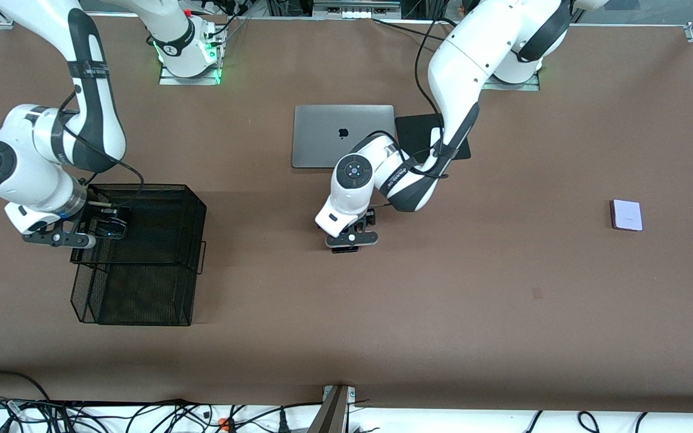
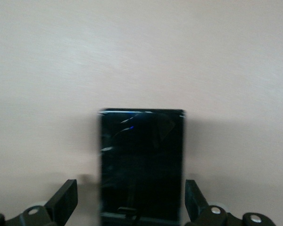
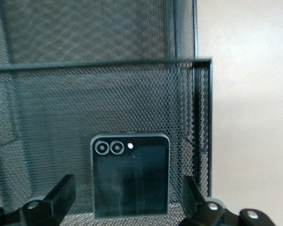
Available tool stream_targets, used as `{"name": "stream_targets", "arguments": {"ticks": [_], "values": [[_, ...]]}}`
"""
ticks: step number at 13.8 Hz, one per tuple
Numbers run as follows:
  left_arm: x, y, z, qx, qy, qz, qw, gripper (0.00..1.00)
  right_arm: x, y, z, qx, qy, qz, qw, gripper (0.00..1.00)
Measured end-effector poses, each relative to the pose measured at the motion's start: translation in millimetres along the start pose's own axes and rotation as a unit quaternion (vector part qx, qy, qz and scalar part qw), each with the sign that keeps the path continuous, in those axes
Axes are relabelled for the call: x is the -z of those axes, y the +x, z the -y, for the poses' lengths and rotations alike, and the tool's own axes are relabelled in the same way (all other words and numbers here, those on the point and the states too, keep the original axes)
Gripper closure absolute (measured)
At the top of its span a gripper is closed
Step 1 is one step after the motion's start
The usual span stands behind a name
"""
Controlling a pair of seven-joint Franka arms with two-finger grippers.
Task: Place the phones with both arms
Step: 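Set the black slab phone down beside the laptop with the left gripper, then grasp the black phone and white phone with the right and left grippers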
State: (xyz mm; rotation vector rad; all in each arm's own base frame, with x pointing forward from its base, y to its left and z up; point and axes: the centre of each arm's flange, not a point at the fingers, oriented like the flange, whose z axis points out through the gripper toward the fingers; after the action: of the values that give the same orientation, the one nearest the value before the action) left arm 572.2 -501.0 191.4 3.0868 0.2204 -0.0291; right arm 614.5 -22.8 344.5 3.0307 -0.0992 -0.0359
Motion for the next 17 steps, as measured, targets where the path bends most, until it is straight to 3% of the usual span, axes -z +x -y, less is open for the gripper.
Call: {"name": "stream_targets", "arguments": {"ticks": [6,9,12,15,17], "values": [[79,78,123,-0.005,0.078,0.067,0.995,0.00,110,19,32,0.023,0.018,0.017,0.999,0.00],[71,93,206,-0.045,0.101,0.107,0.988,0.00,135,10,121,0.034,0.047,0.016,0.998,0.00],[77,108,308,-0.090,0.123,0.134,0.979,0.00,129,-27,256,0.073,0.067,0.017,0.995,0.00],[90,122,406,-0.131,0.137,0.141,0.972,0.00,85,-48,364,0.112,0.071,-0.023,0.991,0.00],[97,131,474,-0.148,0.120,0.120,0.974,0.00,38,-54,414,0.105,0.067,-0.036,0.992,0.00]]}}
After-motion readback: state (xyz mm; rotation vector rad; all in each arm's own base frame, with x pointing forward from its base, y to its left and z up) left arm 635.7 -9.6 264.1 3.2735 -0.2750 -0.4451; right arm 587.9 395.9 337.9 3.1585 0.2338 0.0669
